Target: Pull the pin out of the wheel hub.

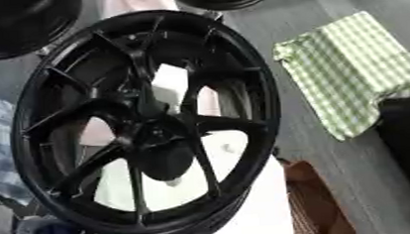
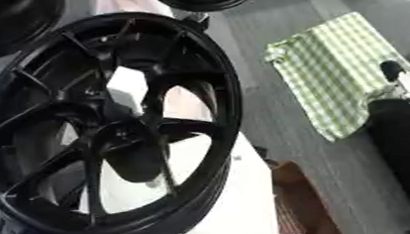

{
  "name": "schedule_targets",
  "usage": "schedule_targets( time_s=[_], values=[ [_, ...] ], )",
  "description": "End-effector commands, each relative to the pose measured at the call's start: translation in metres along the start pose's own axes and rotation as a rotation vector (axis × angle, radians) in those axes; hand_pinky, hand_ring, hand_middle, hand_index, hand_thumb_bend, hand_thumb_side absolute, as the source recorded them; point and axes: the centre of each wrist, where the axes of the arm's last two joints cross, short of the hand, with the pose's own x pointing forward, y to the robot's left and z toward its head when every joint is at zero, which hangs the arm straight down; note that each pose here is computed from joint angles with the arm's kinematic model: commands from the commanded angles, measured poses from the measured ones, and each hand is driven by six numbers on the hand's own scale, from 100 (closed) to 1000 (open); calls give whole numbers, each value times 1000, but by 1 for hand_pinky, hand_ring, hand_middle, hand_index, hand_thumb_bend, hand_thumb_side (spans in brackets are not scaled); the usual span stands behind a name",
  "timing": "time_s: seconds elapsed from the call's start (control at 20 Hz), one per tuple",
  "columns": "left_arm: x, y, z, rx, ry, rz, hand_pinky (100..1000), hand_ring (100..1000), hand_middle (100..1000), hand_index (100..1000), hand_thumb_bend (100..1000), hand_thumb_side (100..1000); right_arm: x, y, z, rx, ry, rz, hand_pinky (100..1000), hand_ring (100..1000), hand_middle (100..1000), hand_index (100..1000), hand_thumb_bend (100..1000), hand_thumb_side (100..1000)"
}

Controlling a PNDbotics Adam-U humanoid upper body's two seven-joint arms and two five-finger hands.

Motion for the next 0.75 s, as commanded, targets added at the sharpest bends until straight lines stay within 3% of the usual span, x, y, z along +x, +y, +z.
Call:
schedule_targets(
  time_s=[0.05,0.1,0.15,0.25,0.4,0.55,0.6,0.75],
  values=[
    [5,20,1,62,-24,45,818,727,625,805,100,708,8,-8,-7,-5,-34,19,682,611,580,776,662,263],
    [10,21,1,94,-70,115,763,656,555,758,100,539,8,-8,-7,-6,-35,19,682,611,580,776,662,263],
    [20,23,1,140,-164,208,735,616,524,737,100,518,8,-8,-7,-6,-36,19,682,612,580,776,662,263],
    [41,16,4,210,-377,457,713,588,501,720,100,568,9,-7,-8,-4,-43,16,682,612,580,776,661,263],
    [79,-3,10,208,-561,781,723,606,518,739,100,567,11,-6,-12,7,-55,7,682,612,580,775,661,263],
    [126,-23,22,119,-687,948,740,617,527,745,100,579,13,-4,-14,16,-66,-5,682,612,580,775,661,263],
    [140,-29,28,95,-716,995,784,628,528,742,100,587,13,-4,-15,17,-69,-8,681,612,580,775,662,261],
    [169,-56,44,22,-735,1131,795,634,530,742,100,624,13,-2,-16,23,-72,-17,681,612,581,775,662,262]
  ],
)
